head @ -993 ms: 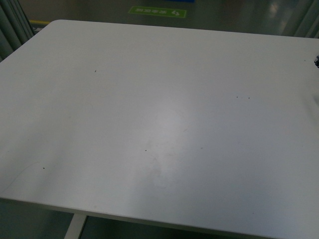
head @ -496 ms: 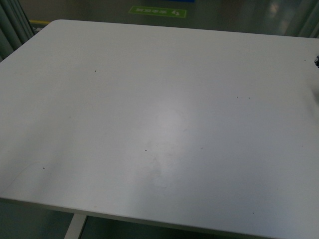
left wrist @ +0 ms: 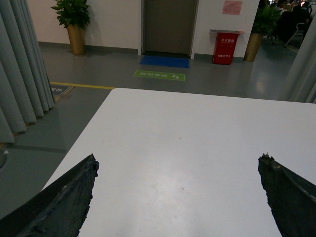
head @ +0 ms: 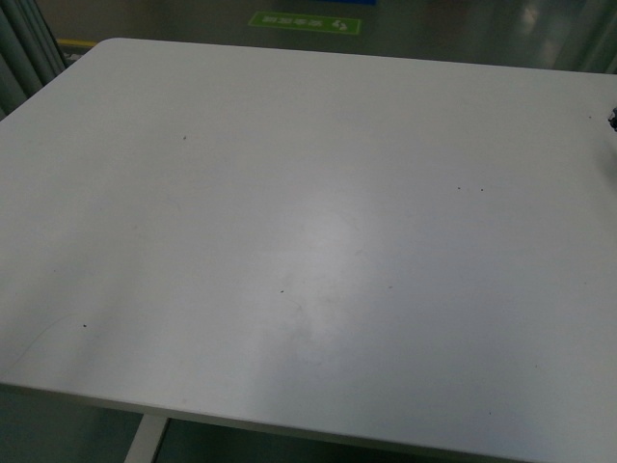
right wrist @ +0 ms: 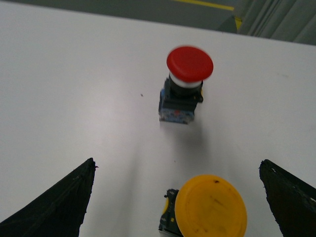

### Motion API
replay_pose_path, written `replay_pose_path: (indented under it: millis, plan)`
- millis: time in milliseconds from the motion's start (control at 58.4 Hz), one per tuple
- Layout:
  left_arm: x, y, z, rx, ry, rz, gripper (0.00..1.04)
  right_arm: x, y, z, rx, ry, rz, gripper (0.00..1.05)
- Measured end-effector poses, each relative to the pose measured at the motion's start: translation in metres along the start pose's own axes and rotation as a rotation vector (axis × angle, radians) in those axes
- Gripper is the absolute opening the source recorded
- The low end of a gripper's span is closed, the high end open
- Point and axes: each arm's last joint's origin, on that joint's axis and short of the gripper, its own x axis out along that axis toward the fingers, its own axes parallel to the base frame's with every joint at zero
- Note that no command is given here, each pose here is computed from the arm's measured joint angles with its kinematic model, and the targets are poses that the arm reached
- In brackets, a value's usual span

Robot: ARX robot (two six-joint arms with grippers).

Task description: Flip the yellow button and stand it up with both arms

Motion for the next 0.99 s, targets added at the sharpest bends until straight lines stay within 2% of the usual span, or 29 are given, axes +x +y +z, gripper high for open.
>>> replay_pose_path:
  millis: [154, 274, 394, 479, 548, 582, 770, 924, 993]
  plan:
    - [0.0, 0.0, 0.0, 0.0, 0.0, 0.0, 0.98, -0.04, 0.006, 0.02, 0.126, -0.112, 0.039, 0.97]
    - [0.0, 0.0, 0.0, 0.0, 0.0, 0.0, 0.98, -0.084, 0.014, 0.023, 0.254, -0.197, 0.047, 0.97]
    - [0.0, 0.0, 0.0, 0.0, -0.001, 0.0, 0.98, -0.099, 0.017, 0.025, 0.307, -0.223, 0.056, 0.97]
    - [0.0, 0.0, 0.0, 0.0, -0.001, 0.001, 0.98, -0.107, 0.025, 0.014, 0.186, -0.349, 0.067, 0.82]
    - [0.0, 0.0, 0.0, 0.0, -0.001, 0.0, 0.98, -0.119, 0.035, 0.004, 0.132, -0.385, 0.063, 0.72]
    - [0.0, 0.0, 0.0, 0.0, -0.001, -0.001, 0.98, -0.13, 0.043, -0.003, 0.102, -0.409, 0.06, 0.63]
    - [0.0, 0.0, 0.0, 0.0, -0.001, 0.0, 0.98, -0.166, 0.068, -0.025, 0.068, -0.4, 0.068, 0.29]
    - [0.0, 0.0, 0.0, 0.0, -0.001, 0.0, 0.98, -0.191, 0.077, -0.033, 0.064, -0.404, 0.052, 0.03]
    - [0.0, 0.0, 0.0, 0.0, -0.001, 0.0, 0.98, -0.199, 0.08, -0.037, 0.063, -0.403, 0.058, 0.03]
